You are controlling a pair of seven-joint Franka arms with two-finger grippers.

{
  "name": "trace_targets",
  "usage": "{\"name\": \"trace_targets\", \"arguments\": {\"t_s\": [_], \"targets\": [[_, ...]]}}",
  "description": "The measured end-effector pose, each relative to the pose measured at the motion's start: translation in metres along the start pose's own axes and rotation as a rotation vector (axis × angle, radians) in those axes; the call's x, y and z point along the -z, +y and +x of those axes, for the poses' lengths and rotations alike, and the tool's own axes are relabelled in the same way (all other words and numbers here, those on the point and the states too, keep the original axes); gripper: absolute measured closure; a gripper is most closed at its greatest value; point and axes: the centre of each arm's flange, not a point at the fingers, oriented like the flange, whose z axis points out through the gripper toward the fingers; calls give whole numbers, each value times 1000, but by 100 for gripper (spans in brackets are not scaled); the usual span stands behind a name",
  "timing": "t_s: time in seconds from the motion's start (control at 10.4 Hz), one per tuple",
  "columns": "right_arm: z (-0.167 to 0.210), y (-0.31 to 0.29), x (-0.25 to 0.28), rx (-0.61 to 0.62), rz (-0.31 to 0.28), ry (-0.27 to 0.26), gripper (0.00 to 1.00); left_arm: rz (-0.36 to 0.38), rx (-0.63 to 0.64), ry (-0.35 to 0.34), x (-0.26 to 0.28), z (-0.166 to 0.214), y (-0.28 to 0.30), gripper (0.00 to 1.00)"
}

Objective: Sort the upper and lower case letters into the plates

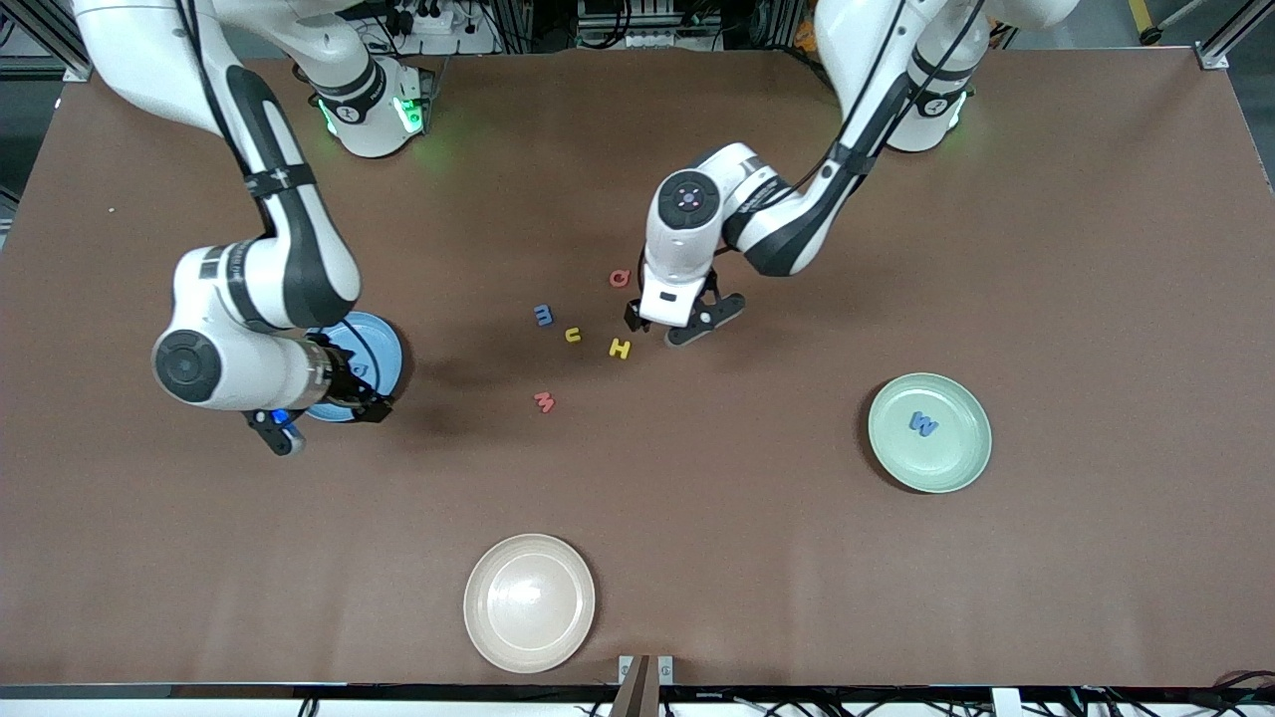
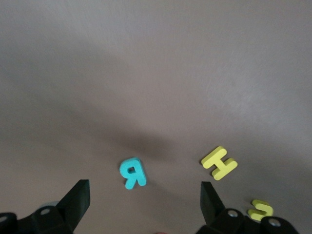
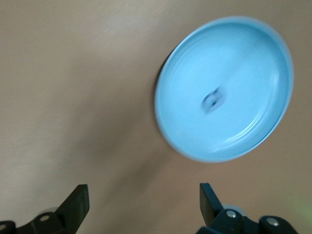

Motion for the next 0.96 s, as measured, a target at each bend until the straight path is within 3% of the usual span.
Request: {"name": "trace_targets", "arguments": {"t_s": [0.38,0.67,0.96], "targets": [[-40,-69,-20,-227,40,8,0,58,3,-20,-42,-8,-4,0],[-64,-100,-24,-392,154,24,0,64,6,-17,-44,-4,-6,4],[-74,-112,-37,-483,197,23,0,72,3,-19,-48,-3,-7,10]]}}
